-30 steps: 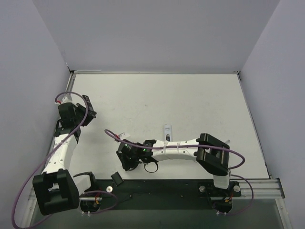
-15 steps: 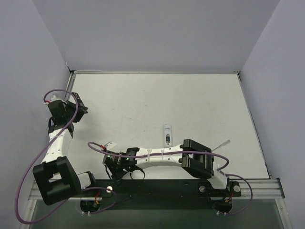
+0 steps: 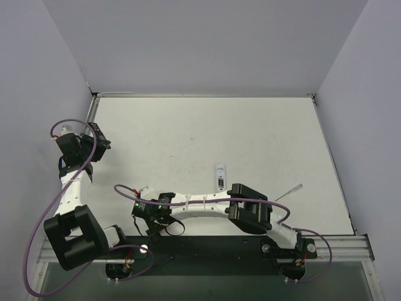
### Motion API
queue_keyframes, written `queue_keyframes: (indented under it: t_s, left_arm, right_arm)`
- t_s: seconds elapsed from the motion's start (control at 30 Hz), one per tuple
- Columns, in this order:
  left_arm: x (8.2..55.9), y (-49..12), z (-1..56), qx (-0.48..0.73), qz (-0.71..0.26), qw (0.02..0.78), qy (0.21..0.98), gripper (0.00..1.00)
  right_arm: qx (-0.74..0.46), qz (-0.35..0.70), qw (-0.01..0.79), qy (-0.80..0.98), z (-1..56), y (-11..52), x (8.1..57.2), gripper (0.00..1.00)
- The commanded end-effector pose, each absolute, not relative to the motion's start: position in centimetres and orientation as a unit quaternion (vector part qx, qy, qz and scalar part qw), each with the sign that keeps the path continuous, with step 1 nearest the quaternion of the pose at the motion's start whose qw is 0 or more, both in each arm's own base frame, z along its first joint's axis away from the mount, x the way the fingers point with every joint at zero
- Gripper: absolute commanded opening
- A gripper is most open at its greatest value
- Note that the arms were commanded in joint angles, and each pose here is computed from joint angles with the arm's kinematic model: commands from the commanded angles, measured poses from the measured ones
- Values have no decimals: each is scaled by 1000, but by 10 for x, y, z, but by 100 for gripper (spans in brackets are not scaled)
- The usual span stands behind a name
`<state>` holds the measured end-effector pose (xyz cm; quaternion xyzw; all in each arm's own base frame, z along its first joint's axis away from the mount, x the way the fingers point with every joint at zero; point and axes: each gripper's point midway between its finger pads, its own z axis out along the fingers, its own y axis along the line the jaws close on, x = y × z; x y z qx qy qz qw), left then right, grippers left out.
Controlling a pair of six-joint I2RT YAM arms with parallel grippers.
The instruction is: Unload the batteries from the remote control
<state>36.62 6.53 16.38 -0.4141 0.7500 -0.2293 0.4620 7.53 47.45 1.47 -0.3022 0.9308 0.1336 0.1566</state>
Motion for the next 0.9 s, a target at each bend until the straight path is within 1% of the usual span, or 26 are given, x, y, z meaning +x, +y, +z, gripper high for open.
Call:
queue_keyframes:
  t_s: [0.0, 0.17, 0.2, 0.27, 0.3, 0.4, 0.57, 0.63, 0.8, 0.87]
  left_arm:
    - [374, 64, 193, -391, -249, 499, 732, 0]
    - [374, 63, 186, -393, -251, 495, 733, 0]
    - [373, 63, 183, -394, -252, 492, 735, 0]
    - [374, 60, 180, -392, -260, 488, 736, 0]
    - [375, 60, 178, -393, -261, 486, 736, 0]
    - [376, 57, 177, -389, -269, 482, 738, 0]
    - [376, 49, 181, -365, -283, 485, 742, 0]
    - [375, 45, 178, -358, -284, 476, 752, 0]
    - [371, 39, 173, -353, -291, 471, 755, 0]
    - [369, 32, 171, -345, -301, 464, 758, 0]
  right_arm:
    - [-287, 95, 126, 945, 0, 458, 77, 25]
    - [-271, 91, 123, 950, -2, 454, 85, 15]
    - [-268, 89, 124, 951, -2, 453, 85, 10]
    - [-262, 80, 133, 953, -1, 448, 89, 5]
    - [-258, 74, 137, 953, 0, 445, 91, 0]
    - [-241, 63, 151, 957, 4, 437, 98, 0]
    - [-209, 36, 166, 963, 6, 406, 114, 0]
    - [-201, 27, 190, 960, 15, 396, 126, 0]
    - [-185, -1, 191, 964, 10, 363, 138, 0]
    - [-179, -3, 204, 962, 17, 357, 146, 0]
